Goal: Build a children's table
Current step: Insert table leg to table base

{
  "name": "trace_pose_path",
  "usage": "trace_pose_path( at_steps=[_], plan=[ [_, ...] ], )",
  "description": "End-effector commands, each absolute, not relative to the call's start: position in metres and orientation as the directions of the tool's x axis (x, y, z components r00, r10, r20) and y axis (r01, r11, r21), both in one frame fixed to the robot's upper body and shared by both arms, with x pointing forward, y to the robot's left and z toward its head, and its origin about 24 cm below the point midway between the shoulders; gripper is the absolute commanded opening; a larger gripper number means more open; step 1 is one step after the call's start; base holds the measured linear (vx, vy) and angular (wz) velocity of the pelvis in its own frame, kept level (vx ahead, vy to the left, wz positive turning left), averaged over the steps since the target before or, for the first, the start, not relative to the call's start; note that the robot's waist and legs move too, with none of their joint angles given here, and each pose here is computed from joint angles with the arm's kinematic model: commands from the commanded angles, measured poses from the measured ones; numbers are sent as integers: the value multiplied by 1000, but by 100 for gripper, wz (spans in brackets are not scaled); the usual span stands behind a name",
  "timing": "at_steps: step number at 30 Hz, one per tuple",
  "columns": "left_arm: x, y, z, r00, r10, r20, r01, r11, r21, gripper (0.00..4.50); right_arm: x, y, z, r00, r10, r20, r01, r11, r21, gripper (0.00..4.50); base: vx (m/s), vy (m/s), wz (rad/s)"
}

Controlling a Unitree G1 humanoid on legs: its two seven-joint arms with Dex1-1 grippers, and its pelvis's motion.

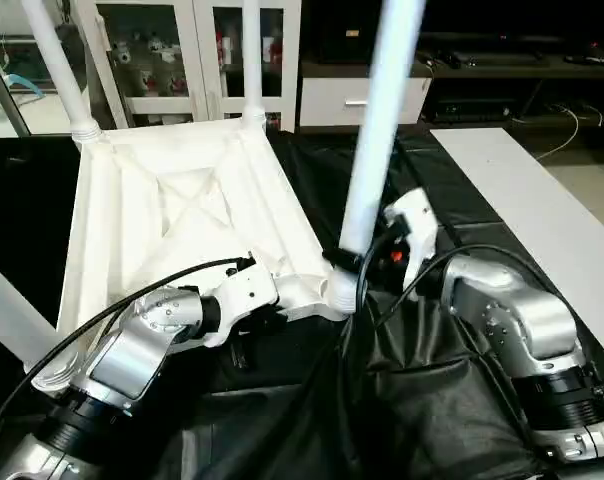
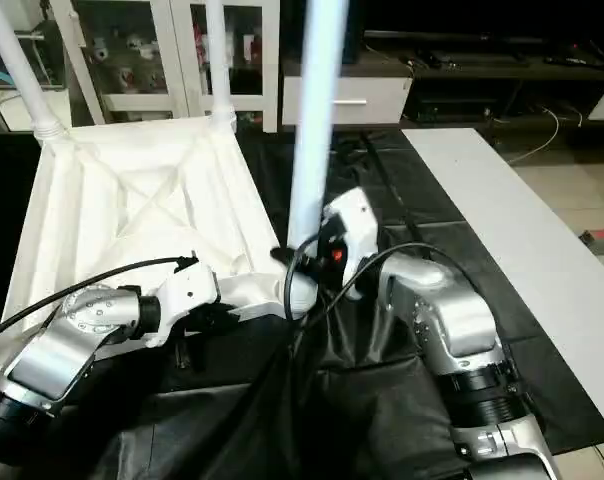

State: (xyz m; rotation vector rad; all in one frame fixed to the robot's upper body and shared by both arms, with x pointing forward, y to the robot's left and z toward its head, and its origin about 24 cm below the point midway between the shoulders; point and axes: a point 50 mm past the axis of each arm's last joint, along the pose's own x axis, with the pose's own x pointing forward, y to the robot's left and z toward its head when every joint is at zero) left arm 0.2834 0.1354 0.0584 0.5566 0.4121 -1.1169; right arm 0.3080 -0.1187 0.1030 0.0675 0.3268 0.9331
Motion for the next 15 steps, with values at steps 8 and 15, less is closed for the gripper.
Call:
trace_pose_path(
  at_steps=[8, 15],
  plan=[
    [279, 122, 60, 334, -778, -532, 943, 270, 196, 0, 318, -117, 103, 551, 788, -275, -779, 604, 168, 186, 0, 0, 0],
    [278, 121, 60, 323, -779, -537, 946, 260, 193, 0, 323, -112, 98, 532, 798, -282, -786, 590, 186, 186, 0, 0, 0]
  ],
)
